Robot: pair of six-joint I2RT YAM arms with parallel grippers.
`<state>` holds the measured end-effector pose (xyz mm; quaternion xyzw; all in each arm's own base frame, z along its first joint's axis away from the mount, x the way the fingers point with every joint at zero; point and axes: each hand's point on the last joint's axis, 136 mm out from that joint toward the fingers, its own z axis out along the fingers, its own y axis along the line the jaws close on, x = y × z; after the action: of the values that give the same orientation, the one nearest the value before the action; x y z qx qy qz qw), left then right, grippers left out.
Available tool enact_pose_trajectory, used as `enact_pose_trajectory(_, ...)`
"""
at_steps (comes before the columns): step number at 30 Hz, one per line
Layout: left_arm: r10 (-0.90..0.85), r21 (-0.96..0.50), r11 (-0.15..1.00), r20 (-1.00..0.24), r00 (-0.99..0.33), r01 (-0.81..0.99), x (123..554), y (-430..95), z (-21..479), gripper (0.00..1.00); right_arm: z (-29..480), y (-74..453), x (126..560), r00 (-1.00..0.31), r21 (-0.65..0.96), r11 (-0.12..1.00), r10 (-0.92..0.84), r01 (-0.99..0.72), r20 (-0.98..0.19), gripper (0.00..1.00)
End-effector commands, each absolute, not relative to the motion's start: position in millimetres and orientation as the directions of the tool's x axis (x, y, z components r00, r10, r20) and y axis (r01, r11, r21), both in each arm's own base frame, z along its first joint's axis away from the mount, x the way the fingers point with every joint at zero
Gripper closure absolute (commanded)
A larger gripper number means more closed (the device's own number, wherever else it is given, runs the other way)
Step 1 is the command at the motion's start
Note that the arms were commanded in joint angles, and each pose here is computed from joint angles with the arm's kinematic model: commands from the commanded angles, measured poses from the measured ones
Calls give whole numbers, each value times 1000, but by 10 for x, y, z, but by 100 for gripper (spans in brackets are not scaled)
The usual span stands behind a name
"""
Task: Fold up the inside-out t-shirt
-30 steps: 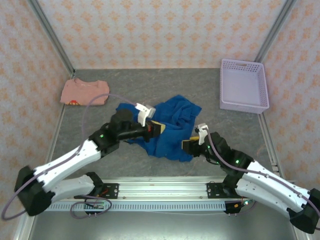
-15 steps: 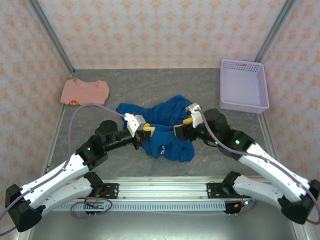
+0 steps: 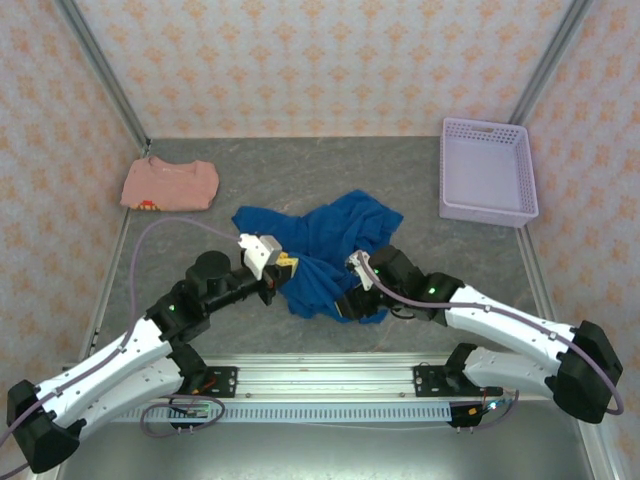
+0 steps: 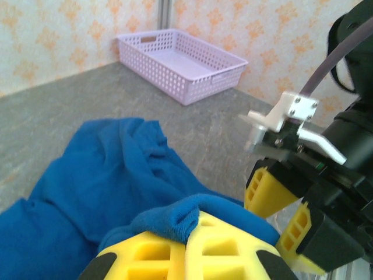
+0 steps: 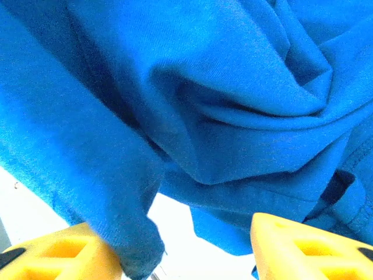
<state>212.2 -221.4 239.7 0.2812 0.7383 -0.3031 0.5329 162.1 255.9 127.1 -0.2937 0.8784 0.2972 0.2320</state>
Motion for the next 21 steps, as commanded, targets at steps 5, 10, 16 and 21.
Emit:
enact_pose_trajectory(5,31,-207,689,-949,-313,695,2072,-2091,2343,95,1911,2719,1944,-574,323,627,-248,-709,-781,43)
enact_pose_trajectory(10,36,-209,689,-947,-320,694,2076,-2100,2329,95,1868,3064,1953,-562,342,525,-341,-779,-754,44)
enact_pose_trajectory(16,37,-207,704,-944,-327,680,2095,-2074,2313,95,1883,3303,2042,-540,354,472,-350,-807,-765,68)
enact_pose_trajectory(21,28,-205,800,-926,-376,564,2218,-1876,2184,92,2083,3242,2008,-558,391,463,-308,-795,-770,98)
